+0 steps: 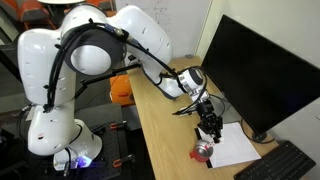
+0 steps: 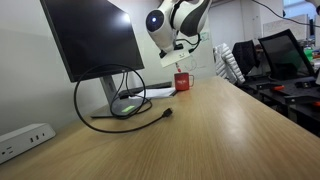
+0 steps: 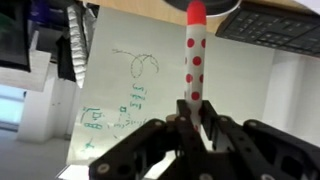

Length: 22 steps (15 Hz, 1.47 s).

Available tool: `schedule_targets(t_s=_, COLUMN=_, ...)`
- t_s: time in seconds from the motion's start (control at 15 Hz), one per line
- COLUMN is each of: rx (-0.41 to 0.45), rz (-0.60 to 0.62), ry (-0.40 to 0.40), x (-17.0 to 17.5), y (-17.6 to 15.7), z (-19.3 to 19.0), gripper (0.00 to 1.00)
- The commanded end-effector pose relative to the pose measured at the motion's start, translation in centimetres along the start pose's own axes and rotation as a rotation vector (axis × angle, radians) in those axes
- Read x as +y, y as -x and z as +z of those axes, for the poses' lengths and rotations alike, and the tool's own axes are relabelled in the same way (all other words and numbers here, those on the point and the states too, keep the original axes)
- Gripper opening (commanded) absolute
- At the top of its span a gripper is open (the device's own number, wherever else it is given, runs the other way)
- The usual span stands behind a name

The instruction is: Put the marker into the red mug.

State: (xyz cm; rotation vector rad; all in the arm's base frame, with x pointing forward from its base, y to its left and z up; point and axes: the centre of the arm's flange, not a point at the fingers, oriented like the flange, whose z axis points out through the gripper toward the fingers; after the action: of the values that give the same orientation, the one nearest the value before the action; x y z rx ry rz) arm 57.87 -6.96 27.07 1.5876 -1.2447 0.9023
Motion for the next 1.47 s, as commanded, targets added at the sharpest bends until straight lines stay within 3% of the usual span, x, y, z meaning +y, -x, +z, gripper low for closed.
schedule_targets(t_s=0.0, rx=0.021, rz=-0.021, ry=0.005, x=-2.8, y=1.5, z=-0.1, gripper=0.05)
schedule_targets(t_s=0.67, rx=-0.014, rz=-0.079, ry=0.01, x=-2.7, y=4.6, z=1.3, gripper=0.05)
schedule_targets(t_s=0.73, rx=-0.016, rz=-0.092, ry=0.016, x=-2.6, y=4.7, z=1.3, gripper=0.1)
schedule_targets(t_s=0.8, rx=-0.027, rz=-0.106, ry=0.014, x=-2.6, y=4.8, z=1.4, gripper=0.44)
schedule_targets(t_s=0.93, rx=-0.03, rz=-0.13, ry=0.027, x=-2.3, y=4.8, z=1.4, gripper=0.52)
schedule_targets(t_s=1.2, rx=-0.052, rz=-0.112, ry=-0.025, x=-1.6, y=3.8, z=0.4, gripper=0.84)
schedule_targets(t_s=1.4, rx=-0.05, rz=-0.096, ry=-0.055, x=-0.9, y=2.5, z=-0.8, gripper=1.0)
